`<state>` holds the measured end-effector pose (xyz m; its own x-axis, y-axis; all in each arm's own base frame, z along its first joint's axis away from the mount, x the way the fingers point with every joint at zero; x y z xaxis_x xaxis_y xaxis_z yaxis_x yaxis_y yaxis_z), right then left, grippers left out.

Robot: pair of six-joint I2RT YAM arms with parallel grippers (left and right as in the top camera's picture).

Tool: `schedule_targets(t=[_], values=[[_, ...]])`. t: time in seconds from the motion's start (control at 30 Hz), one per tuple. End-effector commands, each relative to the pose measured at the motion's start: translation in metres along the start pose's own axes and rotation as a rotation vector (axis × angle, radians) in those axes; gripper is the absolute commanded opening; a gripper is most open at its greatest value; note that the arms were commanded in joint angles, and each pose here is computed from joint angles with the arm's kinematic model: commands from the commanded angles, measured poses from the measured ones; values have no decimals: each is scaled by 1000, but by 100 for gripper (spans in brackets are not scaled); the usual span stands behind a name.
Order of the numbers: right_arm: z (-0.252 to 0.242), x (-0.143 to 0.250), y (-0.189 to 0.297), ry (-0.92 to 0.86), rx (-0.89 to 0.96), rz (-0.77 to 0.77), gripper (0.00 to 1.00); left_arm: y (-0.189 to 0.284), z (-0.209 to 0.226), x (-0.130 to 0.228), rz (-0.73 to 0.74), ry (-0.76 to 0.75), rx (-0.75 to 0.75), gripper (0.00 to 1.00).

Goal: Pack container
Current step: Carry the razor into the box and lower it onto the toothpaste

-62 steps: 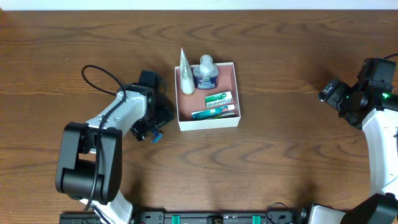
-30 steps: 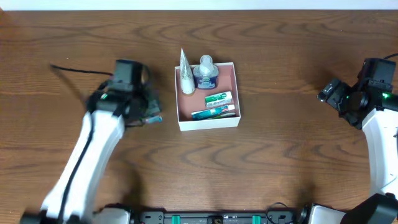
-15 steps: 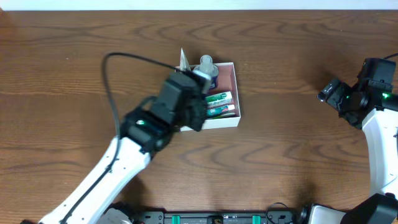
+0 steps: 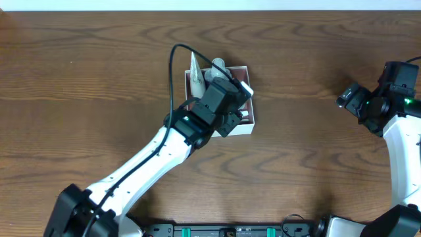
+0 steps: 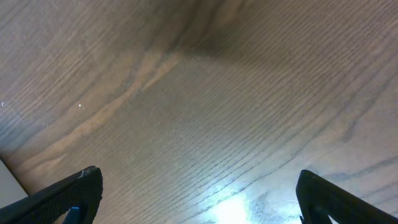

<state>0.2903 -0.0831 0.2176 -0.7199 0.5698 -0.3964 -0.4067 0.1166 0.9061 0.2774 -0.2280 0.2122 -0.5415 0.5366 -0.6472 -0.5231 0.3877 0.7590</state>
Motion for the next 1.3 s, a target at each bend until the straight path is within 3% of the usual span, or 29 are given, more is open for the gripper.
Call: schedule_targets(t=[0.0,0.13,0.33,0.53,0.7,0.83,0.93,1.27], values=[[-1,-4,5,-15,5,-22,99,2,9,-4,-15,-34,-107,90],[-1,-4,5,-15,5,-22,99,3,16,-3,1,-38,-195,93],[-1,-4,5,-15,5,-22,99,3,24,13,96,-20,-206,90],[-1,-4,5,-15,5,-22,99,4,30,23,140,148,-224,68],[-1,-4,5,-15,5,-22,99,5,30,26,140,328,-238,25],[-1,-4,5,-15,5,-22,99,3,29,34,157,490,-256,6],[-1,-4,5,-15,5,-22,99,-1,27,46,176,592,-271,6],[-1,-4,5,-15,5,-22,99,-2,26,60,234,600,-284,6]])
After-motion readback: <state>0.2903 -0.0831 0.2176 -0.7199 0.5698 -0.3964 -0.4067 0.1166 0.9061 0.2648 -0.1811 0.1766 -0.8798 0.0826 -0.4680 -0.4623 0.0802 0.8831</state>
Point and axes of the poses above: each gripper's point midway between its finger pads, its own y axis back along the fingers, its own z axis along the line the jaws close on, x = y × z, the point moved 9 cm from there along y, back along the fingers, and after that the axes turned 5 degrees about y, right-handed, at the moved point
